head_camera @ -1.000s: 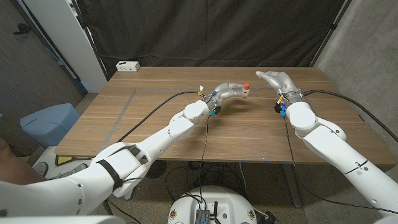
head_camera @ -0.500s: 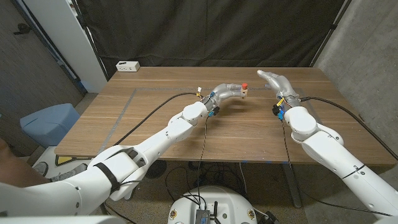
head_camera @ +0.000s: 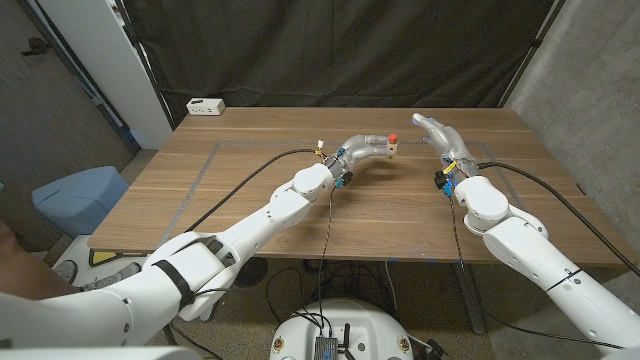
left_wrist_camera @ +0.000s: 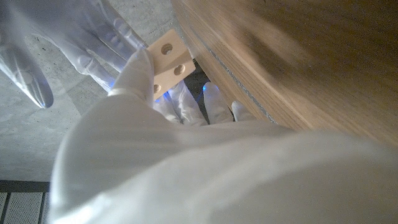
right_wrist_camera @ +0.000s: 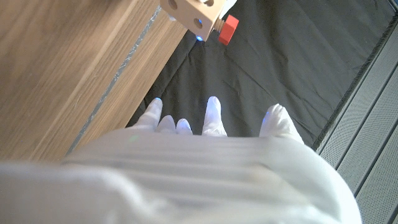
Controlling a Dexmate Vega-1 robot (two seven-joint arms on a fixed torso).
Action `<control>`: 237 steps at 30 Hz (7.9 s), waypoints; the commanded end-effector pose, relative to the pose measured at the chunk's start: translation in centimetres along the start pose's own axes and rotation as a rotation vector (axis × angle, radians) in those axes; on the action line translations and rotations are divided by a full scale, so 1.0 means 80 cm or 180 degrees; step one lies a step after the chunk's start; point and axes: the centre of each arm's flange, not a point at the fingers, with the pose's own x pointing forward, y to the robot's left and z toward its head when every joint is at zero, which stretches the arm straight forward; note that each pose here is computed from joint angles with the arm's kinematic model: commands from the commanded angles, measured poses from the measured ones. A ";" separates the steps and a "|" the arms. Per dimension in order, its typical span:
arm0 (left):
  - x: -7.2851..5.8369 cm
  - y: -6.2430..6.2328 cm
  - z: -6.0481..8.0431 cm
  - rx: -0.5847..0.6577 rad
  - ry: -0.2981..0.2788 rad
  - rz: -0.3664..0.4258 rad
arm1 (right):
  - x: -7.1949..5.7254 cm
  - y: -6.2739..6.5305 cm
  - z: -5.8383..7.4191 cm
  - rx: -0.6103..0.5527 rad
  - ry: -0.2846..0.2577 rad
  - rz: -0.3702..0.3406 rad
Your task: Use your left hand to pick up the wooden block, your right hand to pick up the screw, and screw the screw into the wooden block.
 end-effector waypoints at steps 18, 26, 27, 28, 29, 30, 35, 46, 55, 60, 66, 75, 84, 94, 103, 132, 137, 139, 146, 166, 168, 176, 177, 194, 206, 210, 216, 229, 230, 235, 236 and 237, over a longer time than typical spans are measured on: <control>0.007 -0.007 0.001 0.0005 0.0015 -0.0030 | -0.007 0.013 -0.024 0.0280 -0.0017 0.0119; 0.007 -0.007 0.001 0.0006 0.0021 -0.0023 | -0.006 0.017 -0.028 0.0306 -0.0021 0.0141; 0.007 -0.007 0.001 0.0007 0.0020 -0.0022 | -0.006 0.018 -0.028 0.0320 -0.0016 0.0129; 0.007 -0.007 0.001 0.0011 0.0020 -0.0023 | -0.005 0.018 -0.028 0.0323 -0.0027 0.0136; 0.008 -0.007 0.001 0.0009 0.0019 -0.0021 | -0.005 0.020 -0.029 0.0335 -0.0031 0.0135; 0.008 -0.007 0.001 0.0009 0.0018 -0.0022 | -0.005 0.020 -0.029 0.0335 -0.0032 0.0135; 0.008 -0.006 0.000 0.0009 0.0019 -0.0024 | -0.005 0.024 -0.031 0.0355 -0.0039 0.0159; 0.008 -0.005 -0.002 0.0006 0.0048 -0.0033 | -0.005 0.029 -0.033 0.0389 -0.0020 0.0171; 0.008 -0.005 -0.003 0.0005 0.0053 -0.0026 | -0.003 0.034 -0.036 0.0378 0.0027 0.0226; 0.008 -0.005 -0.003 0.0000 0.0055 -0.0016 | -0.002 0.036 -0.037 0.0383 0.0033 0.0251; 0.008 -0.005 -0.003 -0.0002 0.0058 -0.0022 | 0.000 0.036 -0.037 0.0384 0.0043 0.0284; 0.009 -0.004 -0.003 0.0002 0.0054 -0.0016 | 0.003 0.038 -0.038 0.0388 0.0046 0.0335; 0.009 -0.003 -0.004 -0.0006 0.0053 -0.0019 | 0.005 0.039 -0.039 0.0385 0.0045 0.0361; 0.009 -0.002 -0.004 -0.0008 0.0055 -0.0021 | 0.005 0.041 -0.041 0.0407 0.0051 0.0368; 0.008 -0.002 -0.006 -0.0013 0.0058 -0.0015 | 0.006 0.042 -0.041 0.0416 0.0056 0.0365; 0.006 -0.003 -0.008 -0.0033 0.0065 -0.0010 | 0.004 0.041 -0.043 0.0457 0.0084 0.0297; 0.006 -0.004 -0.008 -0.0033 0.0064 -0.0011 | 0.003 0.039 -0.043 0.0471 0.0090 0.0277; 0.006 -0.004 -0.008 -0.0034 0.0064 -0.0011 | 0.003 0.038 -0.044 0.0470 0.0091 0.0267; 0.006 -0.004 -0.008 -0.0034 0.0057 -0.0017 | 0.002 0.036 -0.044 0.0481 0.0083 0.0243; 0.007 -0.003 -0.008 -0.0050 0.0047 -0.0036 | -0.001 0.034 -0.041 0.0469 0.0101 0.0228; 0.007 -0.002 -0.009 -0.0052 0.0045 -0.0037 | -0.001 0.035 -0.041 0.0473 0.0109 0.0227; 0.007 -0.002 -0.010 -0.0057 0.0047 -0.0033 | -0.001 0.037 -0.042 0.0467 0.0137 0.0233; 0.007 -0.002 -0.010 -0.0059 0.0047 -0.0032 | -0.001 0.037 -0.042 0.0473 0.0139 0.0236; 0.009 -0.001 -0.012 -0.0071 0.0067 -0.0042 | -0.003 0.036 -0.045 0.0511 0.0151 0.0212; 0.010 -0.001 -0.013 -0.0072 0.0075 -0.0038 | -0.003 0.034 -0.044 0.0534 0.0141 0.0190; 0.011 -0.001 -0.013 -0.0076 0.0077 -0.0039 | -0.005 0.033 -0.043 0.0527 0.0150 0.0194; 0.012 -0.002 -0.014 -0.0086 0.0088 -0.0047 | -0.007 0.032 -0.043 0.0517 0.0160 0.0190; 0.015 -0.001 -0.015 -0.0086 0.0107 -0.0063 | -0.006 0.031 -0.042 0.0484 0.0172 0.0291; 0.015 0.000 -0.015 -0.0084 0.0107 -0.0066 | -0.006 0.031 -0.042 0.0478 0.0172 0.0311; 0.017 0.001 -0.015 -0.0084 0.0109 -0.0072 | -0.004 0.031 -0.041 0.0465 0.0179 0.0374; 0.017 0.001 -0.015 -0.0084 0.0108 -0.0071 | -0.003 0.031 -0.041 0.0464 0.0177 0.0387; 0.017 0.001 -0.015 -0.0083 0.0108 -0.0070 | -0.003 0.031 -0.041 0.0463 0.0174 0.0406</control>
